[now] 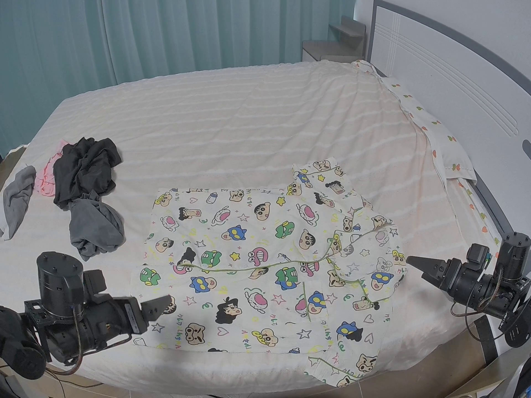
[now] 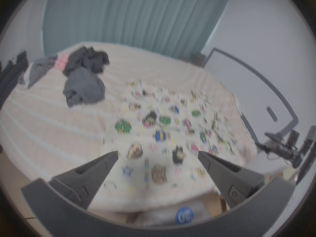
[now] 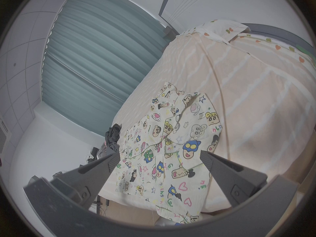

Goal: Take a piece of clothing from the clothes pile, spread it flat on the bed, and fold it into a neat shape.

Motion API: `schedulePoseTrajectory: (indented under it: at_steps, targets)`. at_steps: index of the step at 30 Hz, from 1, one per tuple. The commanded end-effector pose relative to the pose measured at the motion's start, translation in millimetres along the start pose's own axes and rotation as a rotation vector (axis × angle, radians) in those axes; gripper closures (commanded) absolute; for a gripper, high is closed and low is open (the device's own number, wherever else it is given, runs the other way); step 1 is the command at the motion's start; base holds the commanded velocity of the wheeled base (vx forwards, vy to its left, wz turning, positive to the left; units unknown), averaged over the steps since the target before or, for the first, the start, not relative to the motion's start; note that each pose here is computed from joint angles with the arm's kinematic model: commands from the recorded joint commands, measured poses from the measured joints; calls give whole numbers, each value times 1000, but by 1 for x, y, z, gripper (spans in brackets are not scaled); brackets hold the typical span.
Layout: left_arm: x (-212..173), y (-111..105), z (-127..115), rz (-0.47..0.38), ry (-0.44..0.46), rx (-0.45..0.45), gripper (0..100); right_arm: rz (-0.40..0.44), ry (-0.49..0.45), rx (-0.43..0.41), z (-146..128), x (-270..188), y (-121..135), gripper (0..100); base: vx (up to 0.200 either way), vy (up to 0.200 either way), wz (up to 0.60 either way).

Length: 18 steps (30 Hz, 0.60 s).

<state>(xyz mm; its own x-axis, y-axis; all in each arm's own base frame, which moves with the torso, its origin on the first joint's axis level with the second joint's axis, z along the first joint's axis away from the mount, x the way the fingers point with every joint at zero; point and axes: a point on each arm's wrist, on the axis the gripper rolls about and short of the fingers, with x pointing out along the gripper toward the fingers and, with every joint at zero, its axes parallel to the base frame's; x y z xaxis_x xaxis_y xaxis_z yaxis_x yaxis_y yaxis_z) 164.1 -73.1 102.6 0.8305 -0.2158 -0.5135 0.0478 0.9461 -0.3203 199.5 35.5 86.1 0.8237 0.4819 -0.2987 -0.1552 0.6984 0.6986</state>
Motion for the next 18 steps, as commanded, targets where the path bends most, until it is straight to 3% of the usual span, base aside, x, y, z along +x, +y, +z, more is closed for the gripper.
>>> schedulePoseTrajectory:
  at_steps: [1,3,8,13,18]
  targets:
    - [-44,25,19,-158,128,-69,0,11,36,27,-6,-14,-6,0,0,0,0]
    - [-48,31,22,-174,192,-62,0,20,36,34,-4,-16,-8,0,0,0,0]
    - [-30,57,23,-87,268,54,0,72,77,45,-1,-27,-18,0,0,0,0]
    - [-8,72,15,-125,387,45,0,71,63,55,4,-31,-23,0,0,0,0]
    - [20,82,7,-106,483,50,0,73,71,59,3,-31,-23,0,0,0,0]
